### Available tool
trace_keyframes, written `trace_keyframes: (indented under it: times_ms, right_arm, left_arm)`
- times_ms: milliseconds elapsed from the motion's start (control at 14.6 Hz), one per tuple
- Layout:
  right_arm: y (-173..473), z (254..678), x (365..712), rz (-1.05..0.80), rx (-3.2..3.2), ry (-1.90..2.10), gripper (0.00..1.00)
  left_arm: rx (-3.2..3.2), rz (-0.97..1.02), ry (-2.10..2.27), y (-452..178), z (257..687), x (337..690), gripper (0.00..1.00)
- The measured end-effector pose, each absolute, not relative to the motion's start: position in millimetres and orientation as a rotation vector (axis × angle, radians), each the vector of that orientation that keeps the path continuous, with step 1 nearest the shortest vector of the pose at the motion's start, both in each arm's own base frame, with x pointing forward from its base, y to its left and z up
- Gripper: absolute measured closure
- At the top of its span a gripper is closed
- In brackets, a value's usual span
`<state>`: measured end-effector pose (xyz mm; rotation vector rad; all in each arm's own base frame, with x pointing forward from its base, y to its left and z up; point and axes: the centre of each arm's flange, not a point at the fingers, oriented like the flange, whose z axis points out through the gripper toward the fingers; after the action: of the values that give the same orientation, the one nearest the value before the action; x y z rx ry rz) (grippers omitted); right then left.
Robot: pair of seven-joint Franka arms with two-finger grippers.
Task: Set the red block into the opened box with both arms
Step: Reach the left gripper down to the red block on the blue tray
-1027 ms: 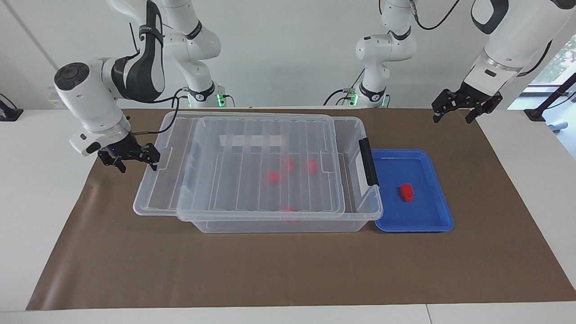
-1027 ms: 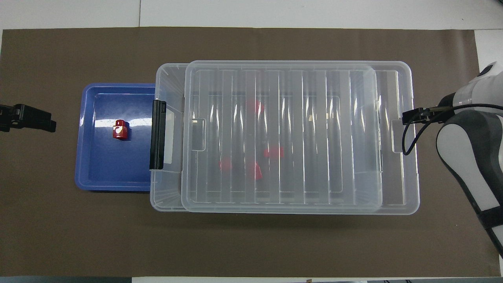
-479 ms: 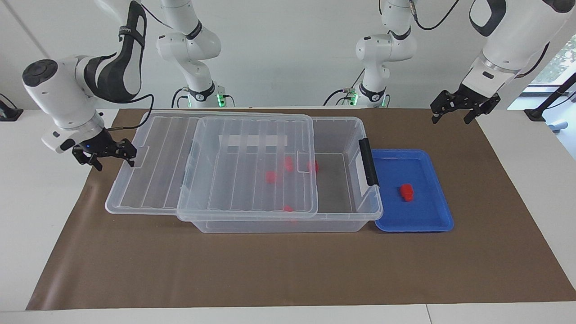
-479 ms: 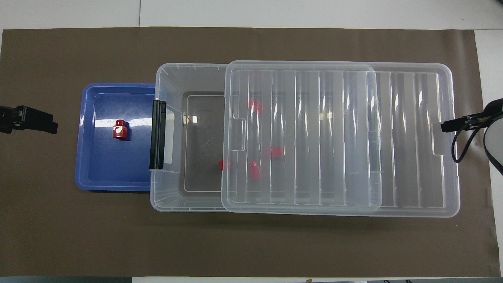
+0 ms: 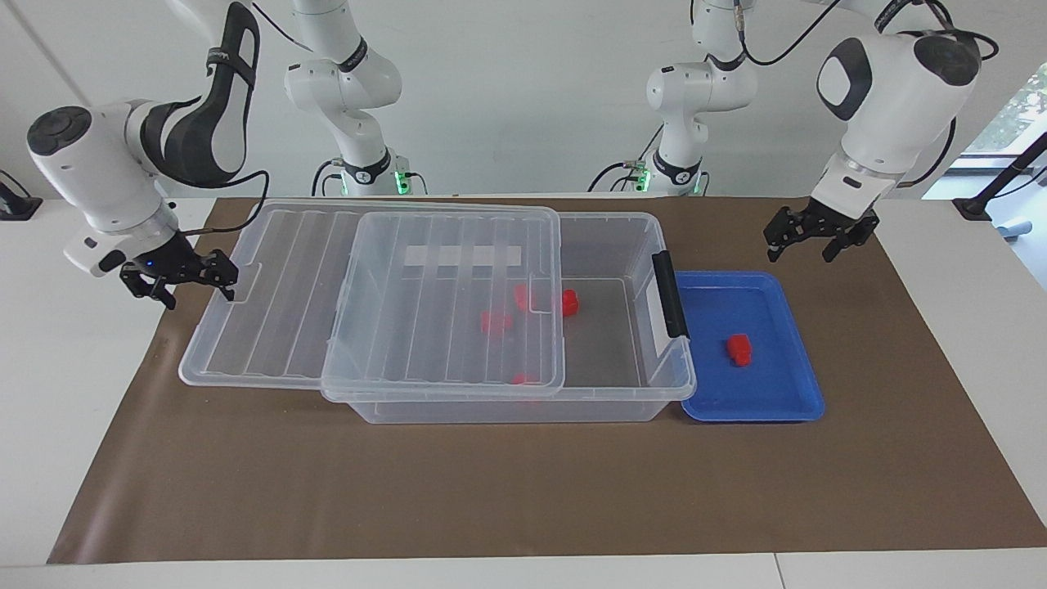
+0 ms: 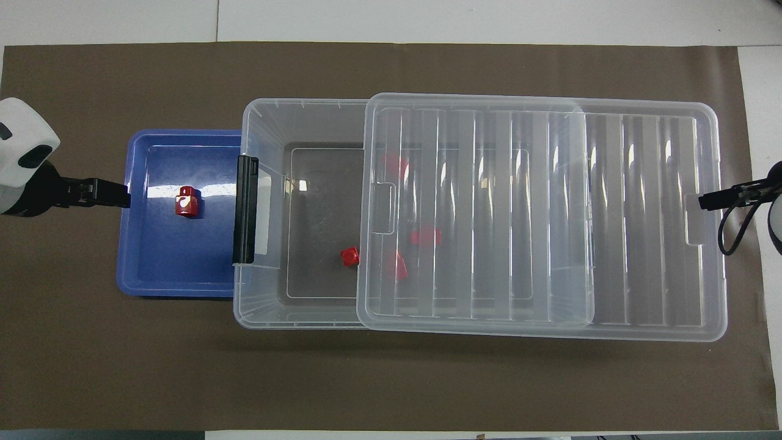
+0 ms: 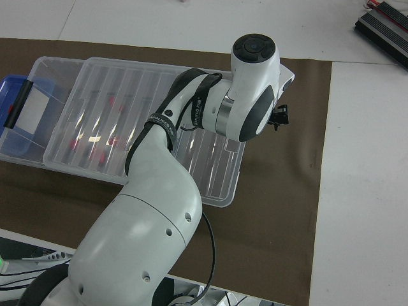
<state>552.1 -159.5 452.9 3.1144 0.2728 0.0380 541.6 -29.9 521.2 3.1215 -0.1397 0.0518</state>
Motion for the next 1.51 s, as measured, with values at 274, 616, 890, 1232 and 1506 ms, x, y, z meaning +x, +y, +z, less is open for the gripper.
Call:
trace_keyframes:
  times_ms: [274,616,890,1232,1506]
  right_arm:
    - [-166,453,550,0.037,3.111,0.292,0.0]
    - [-169,453,550,0.036,3.111,0.289,0.0]
    - [-157,464,557,0.059,3.105,0.312,0.0]
    - [-97,533,575,0.018,3.132,0.233,0.0]
    - [-64,591,569,-0.053,3.148,0.183,0.0]
  left_arm:
    - [3.122,0.021,-0.14,-31,458,543,0.0]
    - [3.119,0.073,-0.134,-32,378,558,0.0]
    - [3.111,0.161,-0.133,-49,344,565,0.0]
    - [3.11,0.156,-0.145,-50,325,568,0.0]
    - [3.11,0.164,-0.151,-48,315,563,0.0]
